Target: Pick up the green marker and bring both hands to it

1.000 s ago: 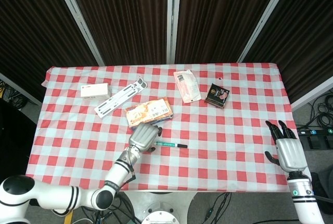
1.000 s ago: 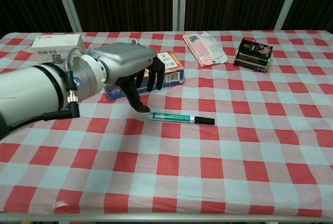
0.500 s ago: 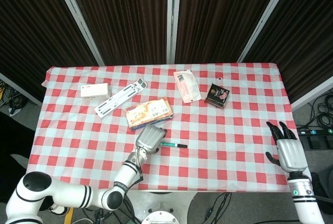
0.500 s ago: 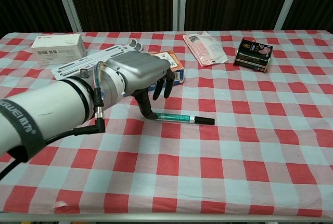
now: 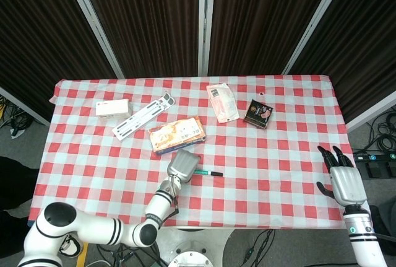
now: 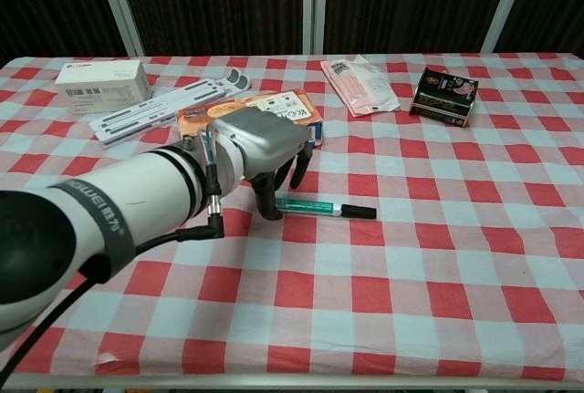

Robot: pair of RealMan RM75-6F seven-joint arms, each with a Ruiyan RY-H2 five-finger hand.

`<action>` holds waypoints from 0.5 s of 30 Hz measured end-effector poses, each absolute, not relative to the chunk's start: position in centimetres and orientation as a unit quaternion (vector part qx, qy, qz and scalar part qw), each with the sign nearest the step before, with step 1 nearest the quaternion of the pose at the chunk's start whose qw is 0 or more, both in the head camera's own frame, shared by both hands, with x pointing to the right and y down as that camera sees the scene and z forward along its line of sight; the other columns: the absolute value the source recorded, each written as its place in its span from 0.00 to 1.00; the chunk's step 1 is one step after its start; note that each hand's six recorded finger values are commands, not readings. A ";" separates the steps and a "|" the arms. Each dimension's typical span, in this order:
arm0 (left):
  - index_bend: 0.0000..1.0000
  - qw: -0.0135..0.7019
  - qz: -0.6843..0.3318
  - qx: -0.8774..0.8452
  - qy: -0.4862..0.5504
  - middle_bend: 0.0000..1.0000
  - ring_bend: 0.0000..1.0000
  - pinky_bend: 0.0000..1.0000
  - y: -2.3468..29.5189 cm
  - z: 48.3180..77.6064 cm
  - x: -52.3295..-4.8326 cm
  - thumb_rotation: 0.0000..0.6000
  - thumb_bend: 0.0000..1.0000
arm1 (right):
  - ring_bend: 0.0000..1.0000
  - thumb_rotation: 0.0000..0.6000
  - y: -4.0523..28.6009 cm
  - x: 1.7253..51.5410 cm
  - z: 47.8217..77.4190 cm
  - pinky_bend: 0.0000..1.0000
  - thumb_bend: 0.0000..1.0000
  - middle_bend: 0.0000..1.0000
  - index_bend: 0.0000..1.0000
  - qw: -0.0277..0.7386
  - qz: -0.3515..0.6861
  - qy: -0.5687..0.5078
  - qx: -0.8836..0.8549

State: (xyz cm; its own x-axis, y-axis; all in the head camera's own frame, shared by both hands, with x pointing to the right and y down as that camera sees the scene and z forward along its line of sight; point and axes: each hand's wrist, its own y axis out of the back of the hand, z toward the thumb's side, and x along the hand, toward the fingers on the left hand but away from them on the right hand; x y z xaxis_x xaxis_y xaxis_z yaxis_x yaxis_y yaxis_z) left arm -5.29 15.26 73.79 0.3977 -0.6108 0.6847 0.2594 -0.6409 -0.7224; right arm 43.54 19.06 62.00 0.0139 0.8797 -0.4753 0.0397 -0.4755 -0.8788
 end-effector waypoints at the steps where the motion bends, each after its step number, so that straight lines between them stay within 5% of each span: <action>1: 0.47 0.407 -0.536 -0.730 0.120 0.51 0.79 0.80 15.2 73.9 -5.2 1.00 0.24 | 0.02 1.00 19.1 43.6 62.0 0.19 0.13 0.16 0.05 0.352 0.596 -0.371 -0.619; 15: 0.48 0.389 -0.550 -0.730 0.113 0.52 0.83 0.83 15.3 75.1 -5.4 1.00 0.28 | 0.02 1.00 19.2 43.8 62.7 0.19 0.13 0.16 0.05 0.347 0.600 -0.369 -0.620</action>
